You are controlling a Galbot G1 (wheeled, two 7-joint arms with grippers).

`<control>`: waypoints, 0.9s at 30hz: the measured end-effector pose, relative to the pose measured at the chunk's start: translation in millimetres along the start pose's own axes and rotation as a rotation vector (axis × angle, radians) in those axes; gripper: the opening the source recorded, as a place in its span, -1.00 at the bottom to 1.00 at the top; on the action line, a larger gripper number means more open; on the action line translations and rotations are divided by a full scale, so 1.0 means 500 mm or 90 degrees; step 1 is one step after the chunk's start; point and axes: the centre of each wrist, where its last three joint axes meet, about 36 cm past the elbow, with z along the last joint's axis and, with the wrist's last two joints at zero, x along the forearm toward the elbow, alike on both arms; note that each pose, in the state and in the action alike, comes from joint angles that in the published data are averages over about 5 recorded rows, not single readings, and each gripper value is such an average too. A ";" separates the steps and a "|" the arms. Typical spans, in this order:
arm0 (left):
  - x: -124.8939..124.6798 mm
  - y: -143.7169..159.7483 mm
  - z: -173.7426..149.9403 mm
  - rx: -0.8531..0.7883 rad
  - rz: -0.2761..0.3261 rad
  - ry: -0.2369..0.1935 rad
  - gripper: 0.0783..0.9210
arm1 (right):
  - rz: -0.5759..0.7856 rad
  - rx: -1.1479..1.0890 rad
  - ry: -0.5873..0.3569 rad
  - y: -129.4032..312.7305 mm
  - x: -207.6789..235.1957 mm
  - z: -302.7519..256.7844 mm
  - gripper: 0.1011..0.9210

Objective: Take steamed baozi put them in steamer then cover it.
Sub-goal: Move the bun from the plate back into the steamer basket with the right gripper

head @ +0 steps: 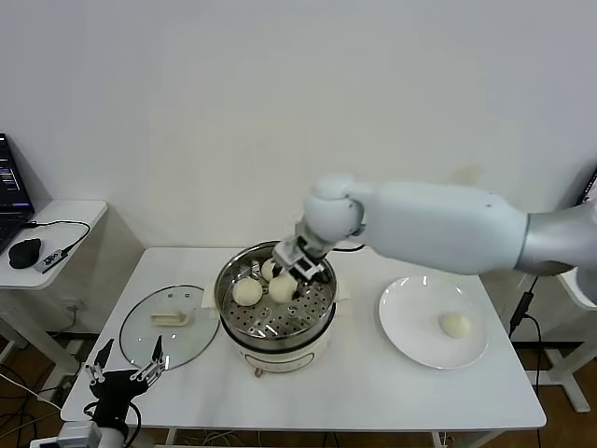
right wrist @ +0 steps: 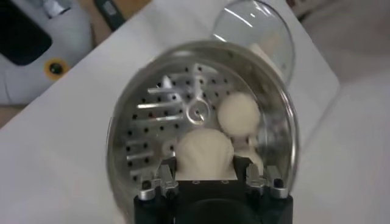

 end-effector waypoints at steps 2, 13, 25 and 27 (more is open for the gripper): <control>-0.001 -0.002 0.000 0.001 0.000 -0.001 0.77 | -0.004 0.029 0.002 -0.002 -0.016 -0.011 0.20; -0.009 -0.002 0.005 0.004 -0.001 -0.001 0.77 | -0.012 0.138 0.002 -0.007 -0.083 -0.041 0.20; -0.011 -0.003 0.007 0.006 -0.002 -0.001 0.77 | -0.023 0.180 0.001 -0.010 -0.113 -0.051 0.23; -0.010 -0.004 0.007 0.007 -0.002 0.000 0.77 | -0.023 0.183 -0.001 -0.009 -0.112 -0.051 0.29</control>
